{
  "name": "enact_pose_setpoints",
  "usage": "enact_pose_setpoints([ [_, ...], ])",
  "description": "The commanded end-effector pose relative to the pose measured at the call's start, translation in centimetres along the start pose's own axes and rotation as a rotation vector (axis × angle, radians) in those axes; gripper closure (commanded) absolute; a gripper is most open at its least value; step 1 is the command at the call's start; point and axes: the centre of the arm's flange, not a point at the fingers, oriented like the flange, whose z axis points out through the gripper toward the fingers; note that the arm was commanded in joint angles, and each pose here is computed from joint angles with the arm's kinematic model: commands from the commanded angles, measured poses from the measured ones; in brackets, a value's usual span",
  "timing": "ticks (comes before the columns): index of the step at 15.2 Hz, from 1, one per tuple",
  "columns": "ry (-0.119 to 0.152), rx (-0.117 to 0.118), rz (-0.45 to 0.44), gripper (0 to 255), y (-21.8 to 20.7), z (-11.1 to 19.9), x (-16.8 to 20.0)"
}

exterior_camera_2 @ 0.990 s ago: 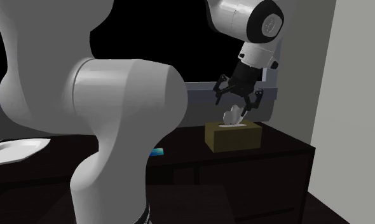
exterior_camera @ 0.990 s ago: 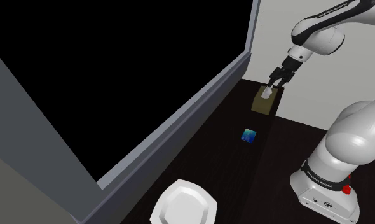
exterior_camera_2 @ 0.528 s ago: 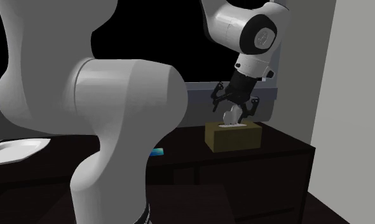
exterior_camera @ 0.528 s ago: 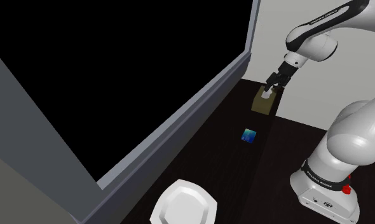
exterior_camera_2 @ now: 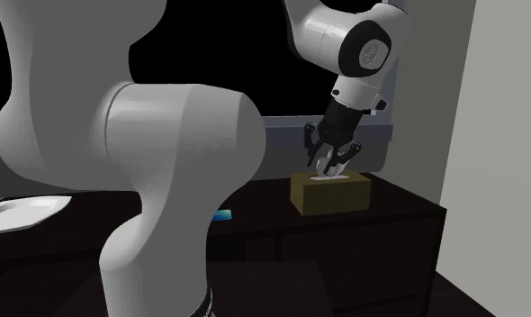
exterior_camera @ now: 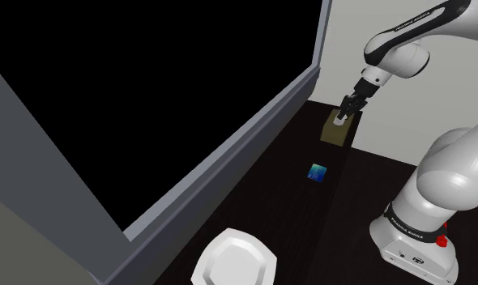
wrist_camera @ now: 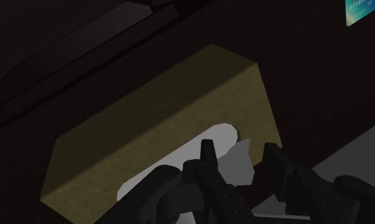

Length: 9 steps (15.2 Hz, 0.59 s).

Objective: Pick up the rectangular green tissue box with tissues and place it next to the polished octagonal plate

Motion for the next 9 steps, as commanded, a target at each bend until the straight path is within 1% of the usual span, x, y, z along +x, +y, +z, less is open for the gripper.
enact_pose_setpoints([
  [1, 0.002, -0.005, 0.004, 255, 0.23, -0.01, -0.09],
  [7, 0.002, -0.005, 0.004, 255, 0.27, 0.0, -0.06],
  [9, 0.002, -0.005, 0.004, 255, -0.11, -0.96, 0.11],
])
